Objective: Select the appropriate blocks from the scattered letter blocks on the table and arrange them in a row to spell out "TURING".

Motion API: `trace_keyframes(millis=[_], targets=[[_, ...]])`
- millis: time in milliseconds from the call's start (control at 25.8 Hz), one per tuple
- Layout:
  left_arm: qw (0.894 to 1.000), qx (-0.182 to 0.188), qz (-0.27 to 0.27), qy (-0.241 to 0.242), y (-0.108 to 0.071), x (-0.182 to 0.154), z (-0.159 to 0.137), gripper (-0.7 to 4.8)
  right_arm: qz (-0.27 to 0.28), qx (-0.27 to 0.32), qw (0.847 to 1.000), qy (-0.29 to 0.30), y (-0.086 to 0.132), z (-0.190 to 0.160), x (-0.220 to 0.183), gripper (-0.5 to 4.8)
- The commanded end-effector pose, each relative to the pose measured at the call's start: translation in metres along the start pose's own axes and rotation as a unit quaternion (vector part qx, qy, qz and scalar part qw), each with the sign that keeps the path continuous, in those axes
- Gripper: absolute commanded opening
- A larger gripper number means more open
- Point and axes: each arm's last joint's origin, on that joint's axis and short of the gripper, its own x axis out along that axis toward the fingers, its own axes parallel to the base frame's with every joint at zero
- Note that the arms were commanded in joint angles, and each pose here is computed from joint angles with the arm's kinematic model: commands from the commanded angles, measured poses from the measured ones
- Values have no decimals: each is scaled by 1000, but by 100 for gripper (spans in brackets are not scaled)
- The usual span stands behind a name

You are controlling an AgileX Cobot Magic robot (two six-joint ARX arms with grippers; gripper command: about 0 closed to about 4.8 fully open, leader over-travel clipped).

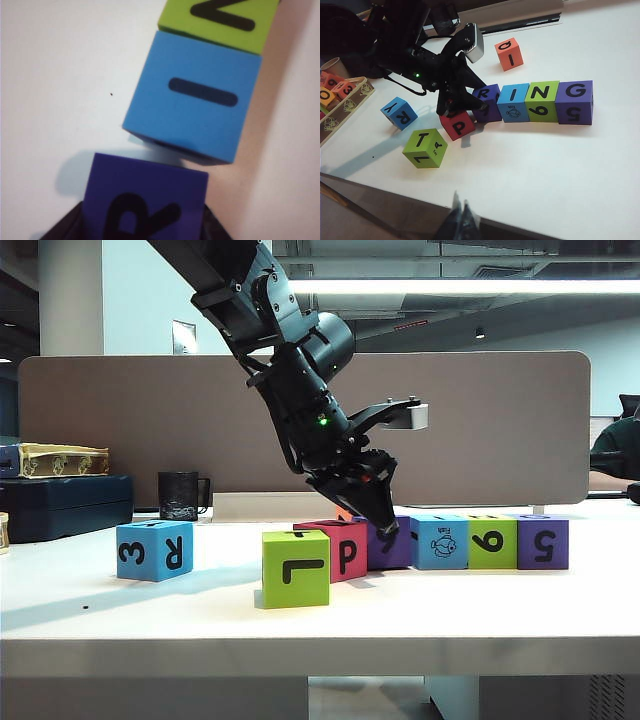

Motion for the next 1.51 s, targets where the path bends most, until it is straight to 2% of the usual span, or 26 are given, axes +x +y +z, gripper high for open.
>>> trace_keyframes(millis=[39, 155, 194, 465, 659, 892, 1008, 1124, 1280, 1473, 1512], targets=[[1000, -4, -16, 10, -4, 0, -1, 312, 2, -6, 1000, -9, 1, 3, -1, -1], [1000, -5, -15, 15, -4, 0, -2, 406, 2, -6, 1000, -9, 1, 3, -1, -1], [1000, -5, -13, 17, -4, 0, -2, 414, 2, -6, 1000, -9, 1, 3, -1, -1], [1000, -1, 3, 7, -3, -13, 5, 414, 2, -7, 1000, -9, 1, 3, -1, -1], [999, 7, 34, -26, -2, -46, 22, 414, 2, -6, 1000, -9, 1, 3, -1, -1], [998, -24, 40, -39, -3, -58, 27, 414, 2, -7, 1000, -9, 1, 3, -1, -1], [998, -23, 44, -41, -2, -58, 28, 413, 2, -7, 1000, -9, 1, 3, -1, -1], [995, -24, 93, -36, 2, -59, 30, 413, 2, -7, 1000, -9, 1, 3, -1, -1], [985, -59, 163, -9, 7, -61, 28, 413, 2, -7, 1000, -9, 1, 3, -1, -1], [979, -110, 171, -1, 6, -70, 27, 413, 2, -7, 1000, -9, 1, 3, -1, -1], [977, -131, 170, -3, 6, -76, 28, 413, 2, -7, 1000, -9, 1, 3, -1, -1]])
